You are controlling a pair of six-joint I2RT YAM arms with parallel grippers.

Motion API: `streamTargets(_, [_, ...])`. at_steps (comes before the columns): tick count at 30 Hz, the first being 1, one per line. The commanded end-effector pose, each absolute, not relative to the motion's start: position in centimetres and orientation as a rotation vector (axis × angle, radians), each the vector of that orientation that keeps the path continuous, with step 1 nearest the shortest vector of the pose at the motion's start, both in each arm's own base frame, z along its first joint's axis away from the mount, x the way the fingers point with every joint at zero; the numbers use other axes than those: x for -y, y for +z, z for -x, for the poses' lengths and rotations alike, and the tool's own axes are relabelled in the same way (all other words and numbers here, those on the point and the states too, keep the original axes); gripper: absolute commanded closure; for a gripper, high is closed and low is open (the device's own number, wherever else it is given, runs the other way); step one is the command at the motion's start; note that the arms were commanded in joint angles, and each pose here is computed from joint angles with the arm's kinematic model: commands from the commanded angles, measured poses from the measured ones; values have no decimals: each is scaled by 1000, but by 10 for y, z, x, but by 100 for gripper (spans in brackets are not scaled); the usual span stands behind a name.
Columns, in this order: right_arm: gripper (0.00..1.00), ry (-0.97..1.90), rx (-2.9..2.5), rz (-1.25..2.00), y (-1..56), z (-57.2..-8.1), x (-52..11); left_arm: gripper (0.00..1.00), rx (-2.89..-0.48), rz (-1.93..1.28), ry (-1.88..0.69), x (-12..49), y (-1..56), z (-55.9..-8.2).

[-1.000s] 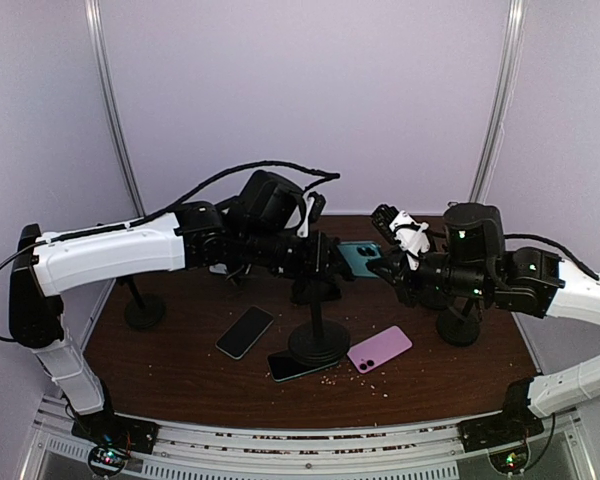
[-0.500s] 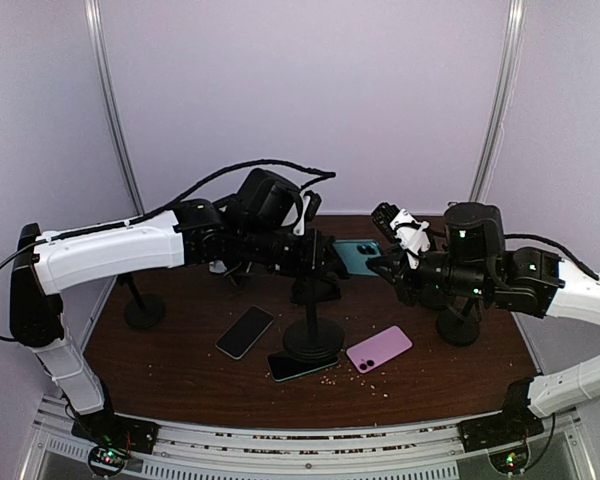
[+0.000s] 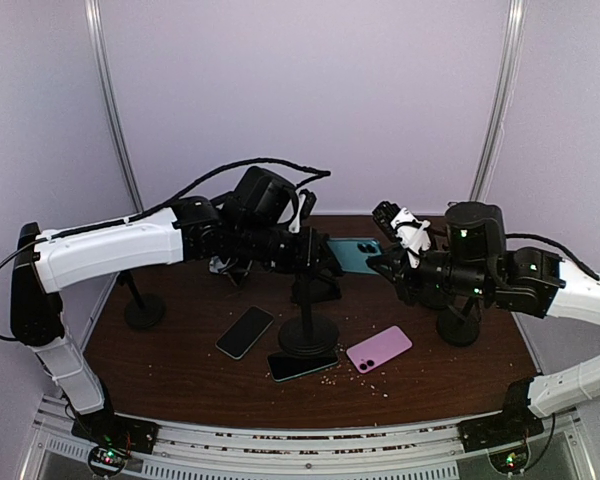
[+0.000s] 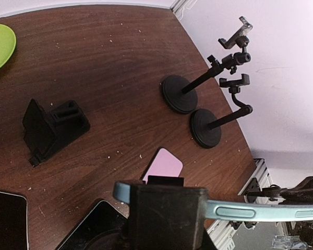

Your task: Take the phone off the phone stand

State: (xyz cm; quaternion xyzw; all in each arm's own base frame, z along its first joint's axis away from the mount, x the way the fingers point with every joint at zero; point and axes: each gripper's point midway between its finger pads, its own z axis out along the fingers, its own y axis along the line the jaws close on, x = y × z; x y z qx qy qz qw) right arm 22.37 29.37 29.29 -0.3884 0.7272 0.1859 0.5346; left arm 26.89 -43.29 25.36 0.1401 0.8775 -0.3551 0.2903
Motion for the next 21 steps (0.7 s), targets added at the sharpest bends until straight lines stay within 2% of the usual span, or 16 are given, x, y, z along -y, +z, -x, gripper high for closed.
streamTargets(1, [100, 544, -1606, 884, 341, -208, -293, 100, -2268, -213, -805, 398, 265, -315])
streamTargets(14, [100, 529, -1581, 828, 358, -206, -277, 100, -2271, -218, -714, 380, 264, -318])
streamTargets(21, [100, 495, -1632, 717, 360, -221, -268, 100, -2241, -244, -626, 361, 276, -317])
